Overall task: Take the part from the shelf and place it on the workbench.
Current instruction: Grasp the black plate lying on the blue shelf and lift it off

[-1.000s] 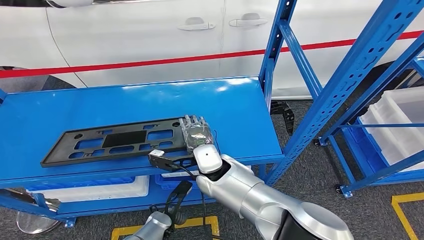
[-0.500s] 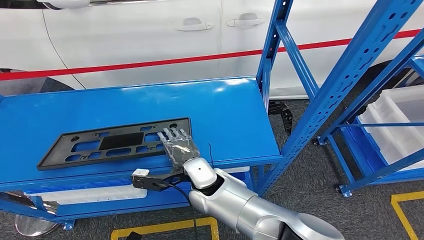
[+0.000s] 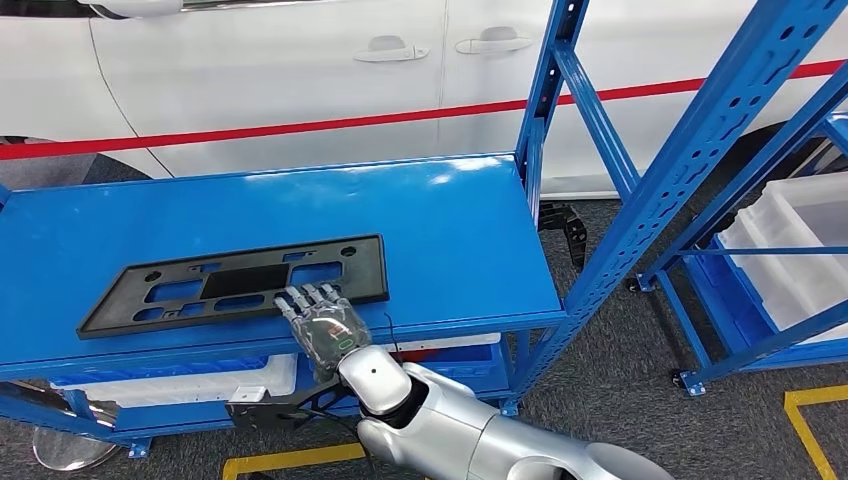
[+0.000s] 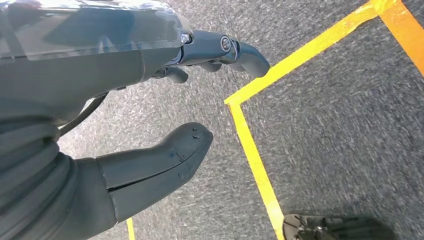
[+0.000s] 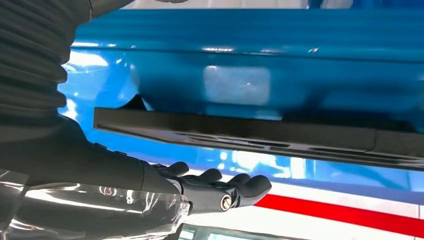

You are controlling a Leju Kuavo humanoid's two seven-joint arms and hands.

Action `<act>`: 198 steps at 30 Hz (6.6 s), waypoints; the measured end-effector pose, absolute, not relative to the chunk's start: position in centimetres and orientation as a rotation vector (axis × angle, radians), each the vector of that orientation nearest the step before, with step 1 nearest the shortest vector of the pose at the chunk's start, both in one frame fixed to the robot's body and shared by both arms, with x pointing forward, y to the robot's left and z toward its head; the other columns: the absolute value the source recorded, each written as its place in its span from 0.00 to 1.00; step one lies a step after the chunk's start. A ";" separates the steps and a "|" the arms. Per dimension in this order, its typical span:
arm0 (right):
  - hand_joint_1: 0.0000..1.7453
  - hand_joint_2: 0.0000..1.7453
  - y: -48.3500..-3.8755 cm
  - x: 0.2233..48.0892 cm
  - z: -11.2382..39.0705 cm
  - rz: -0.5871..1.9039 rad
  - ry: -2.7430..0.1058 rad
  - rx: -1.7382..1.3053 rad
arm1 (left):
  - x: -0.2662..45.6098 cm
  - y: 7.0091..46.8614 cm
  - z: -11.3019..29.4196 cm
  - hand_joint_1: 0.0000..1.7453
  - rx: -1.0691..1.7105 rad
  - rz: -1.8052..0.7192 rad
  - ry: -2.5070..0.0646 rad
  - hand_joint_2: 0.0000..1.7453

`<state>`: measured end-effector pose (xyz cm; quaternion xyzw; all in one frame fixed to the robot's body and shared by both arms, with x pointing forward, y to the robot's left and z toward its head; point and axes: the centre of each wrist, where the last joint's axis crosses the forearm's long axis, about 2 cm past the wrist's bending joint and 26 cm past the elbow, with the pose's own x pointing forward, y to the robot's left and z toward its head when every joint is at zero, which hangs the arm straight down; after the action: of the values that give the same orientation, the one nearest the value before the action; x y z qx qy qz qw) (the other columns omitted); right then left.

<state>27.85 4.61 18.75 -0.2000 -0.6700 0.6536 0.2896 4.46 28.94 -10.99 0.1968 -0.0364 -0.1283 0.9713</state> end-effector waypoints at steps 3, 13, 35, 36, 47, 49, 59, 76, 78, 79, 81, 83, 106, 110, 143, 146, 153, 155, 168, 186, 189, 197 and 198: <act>0.00 1.00 4.6 27.7 18.6 1.744 -1.788 -0.519 | 4.4 28.9 -11.0 0.00 0.398 -0.261 -0.071 1.00; 0.00 1.00 4.6 27.7 18.4 1.754 -1.778 -0.531 | 4.4 28.9 -11.0 0.00 0.395 -0.266 -0.070 1.00; 0.00 1.00 5.8 28.4 23.5 1.844 -1.851 -0.651 | 4.4 29.0 -11.0 0.00 0.355 -0.241 -0.082 0.00; 0.00 1.00 5.7 28.4 23.4 1.844 -1.851 -0.650 | 4.4 29.0 -11.0 0.00 0.347 -0.240 -0.083 0.00; 0.00 1.00 5.2 29.4 22.6 1.839 -1.815 -0.655 | 4.3 29.0 -11.1 0.00 0.298 -0.203 -0.086 0.00; 0.00 1.00 5.0 29.6 22.4 1.835 -1.809 -0.657 | 4.2 29.1 -11.1 0.00 0.295 -0.199 -0.096 0.00; 0.00 1.00 4.5 30.1 21.5 1.829 -1.782 -0.667 | 4.2 29.0 -11.1 0.00 0.296 -0.192 -0.102 0.00; 0.00 1.00 3.8 30.4 19.7 1.806 -1.738 -0.650 | 4.2 28.4 -11.1 0.00 0.302 -0.191 -0.085 0.00; 0.00 1.00 3.7 30.3 19.2 1.804 -1.725 -0.642 | 4.0 28.5 -11.1 0.00 0.299 -0.195 -0.079 0.00; 0.00 1.00 3.6 30.3 19.0 1.801 -1.721 -0.638 | 4.0 28.5 -11.1 0.00 0.298 -0.199 -0.077 0.00; 0.00 1.00 3.5 30.4 18.9 1.794 -1.716 -0.636 | 4.0 28.4 -11.1 0.00 0.293 -0.209 -0.075 0.00; 0.00 1.00 3.4 30.5 18.8 1.792 -1.710 -0.638 | 4.0 28.4 -11.1 0.00 0.289 -0.215 -0.075 0.00; 0.00 1.00 3.5 29.4 17.8 1.696 -1.738 -0.477 | 4.1 28.4 -11.1 0.00 0.309 -0.257 -0.096 0.00; 0.00 1.00 3.2 29.7 17.5 1.684 -1.728 -0.483 | 4.1 28.4 -11.1 0.00 0.310 -0.259 -0.099 0.00; 0.00 1.00 2.6 32.4 19.5 1.731 -1.574 -0.770 | 4.1 29.6 -11.1 0.00 0.348 -0.313 -0.070 0.00; 0.00 1.00 2.6 32.4 19.3 1.742 -1.573 -0.770 | 4.1 29.6 -11.1 0.00 0.347 -0.309 -0.071 0.00; 0.00 1.00 2.3 32.0 18.2 1.761 -1.565 -0.748 | 4.1 29.5 -11.1 0.00 0.347 -0.304 -0.083 0.00; 0.00 1.00 2.2 32.1 18.2 1.763 -1.565 -0.749 | 4.1 29.6 -11.1 0.00 0.350 -0.299 -0.082 0.00; 0.00 1.00 2.2 32.1 18.2 1.762 -1.565 -0.751 | 4.0 29.6 -11.1 0.00 0.356 -0.278 -0.080 0.00; 1.00 1.00 2.3 32.5 18.9 1.710 -1.614 -0.645 | 3.9 29.7 -11.1 0.00 0.355 -0.269 -0.081 0.00; 1.00 1.00 2.3 32.6 19.3 1.690 -1.630 -0.640 | 3.9 29.8 -11.1 0.00 0.358 -0.265 -0.080 0.00; 1.00 1.00 2.1 33.1 19.6 1.663 -1.669 -0.648 | 3.8 29.8 -11.1 0.00 0.361 -0.278 -0.087 0.00; 1.00 1.00 2.1 33.2 19.6 1.658 -1.672 -0.645 | 3.8 29.8 -11.1 0.00 0.361 -0.279 -0.089 0.00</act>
<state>33.15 2.06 19.61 -0.2483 -0.6432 0.6381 0.3429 3.83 29.84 -11.10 0.1788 -0.0440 -0.1382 0.9731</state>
